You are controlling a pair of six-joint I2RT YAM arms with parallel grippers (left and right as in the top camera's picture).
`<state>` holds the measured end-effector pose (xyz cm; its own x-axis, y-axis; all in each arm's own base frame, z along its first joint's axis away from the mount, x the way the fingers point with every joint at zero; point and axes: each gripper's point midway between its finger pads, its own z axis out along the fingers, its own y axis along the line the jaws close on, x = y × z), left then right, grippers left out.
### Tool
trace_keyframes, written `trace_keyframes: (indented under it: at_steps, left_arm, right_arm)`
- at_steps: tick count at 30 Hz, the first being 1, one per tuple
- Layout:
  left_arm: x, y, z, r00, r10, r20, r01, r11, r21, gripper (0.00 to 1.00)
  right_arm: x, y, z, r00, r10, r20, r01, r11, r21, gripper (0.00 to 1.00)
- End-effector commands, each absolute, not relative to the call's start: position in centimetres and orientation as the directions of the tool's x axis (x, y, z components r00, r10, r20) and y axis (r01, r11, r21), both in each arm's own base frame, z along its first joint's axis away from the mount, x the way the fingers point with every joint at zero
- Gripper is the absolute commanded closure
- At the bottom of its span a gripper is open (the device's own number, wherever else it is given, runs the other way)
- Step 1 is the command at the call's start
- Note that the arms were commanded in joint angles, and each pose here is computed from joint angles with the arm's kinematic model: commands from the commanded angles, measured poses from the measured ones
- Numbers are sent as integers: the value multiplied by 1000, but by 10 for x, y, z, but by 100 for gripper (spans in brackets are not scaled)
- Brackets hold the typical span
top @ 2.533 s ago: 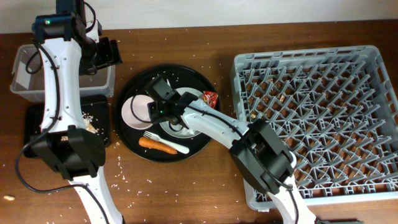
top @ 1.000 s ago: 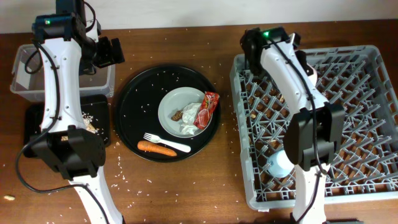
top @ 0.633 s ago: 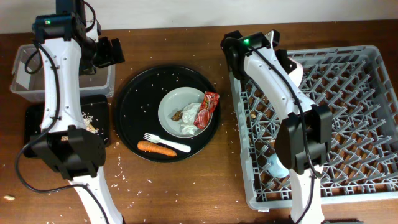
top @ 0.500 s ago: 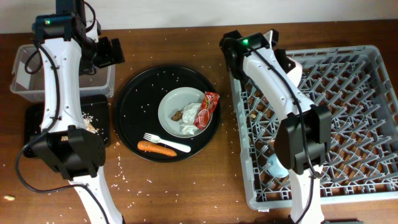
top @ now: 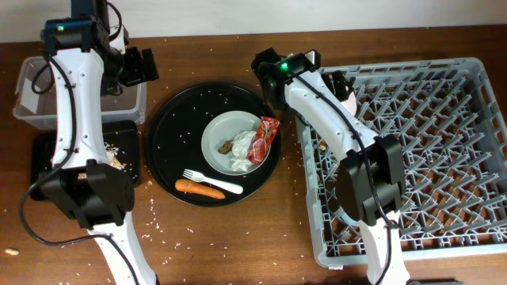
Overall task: Sort waste into correct bins and load items into the dishwasher rack
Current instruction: 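Carry the pink bowl into the rack and set it down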
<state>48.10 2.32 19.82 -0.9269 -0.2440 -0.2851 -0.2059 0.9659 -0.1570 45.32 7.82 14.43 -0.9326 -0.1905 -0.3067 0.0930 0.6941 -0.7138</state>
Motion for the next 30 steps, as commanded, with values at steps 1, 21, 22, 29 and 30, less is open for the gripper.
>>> trace_keyframes:
  at_steps: [1, 21, 22, 29, 30]
  left_arm:
    - [482, 25, 204, -920, -249, -302, -212, 966, -151, 1]
    - [482, 26, 204, -920, -249, -303, -212, 966, -151, 1]
    - [482, 26, 204, -920, -249, -303, -212, 966, -151, 1]
    - [482, 26, 204, -920, -249, -303, -212, 966, -151, 1]
    - [482, 26, 204, -920, -249, -303, -212, 966, -151, 1]
  right_arm:
    - [449, 83, 153, -934, -153, -323, 107, 743, -661, 1]
    - [426, 218, 174, -939, -149, -310, -153, 988, -13, 2]
    - [424, 222, 173, -939, -156, -306, -161, 987, -9, 2]
    - [418, 243, 171, -941, -168, -294, -198, 977, 78, 4]
    - [418, 248, 172, -938, -173, -301, -206, 975, 82, 4]
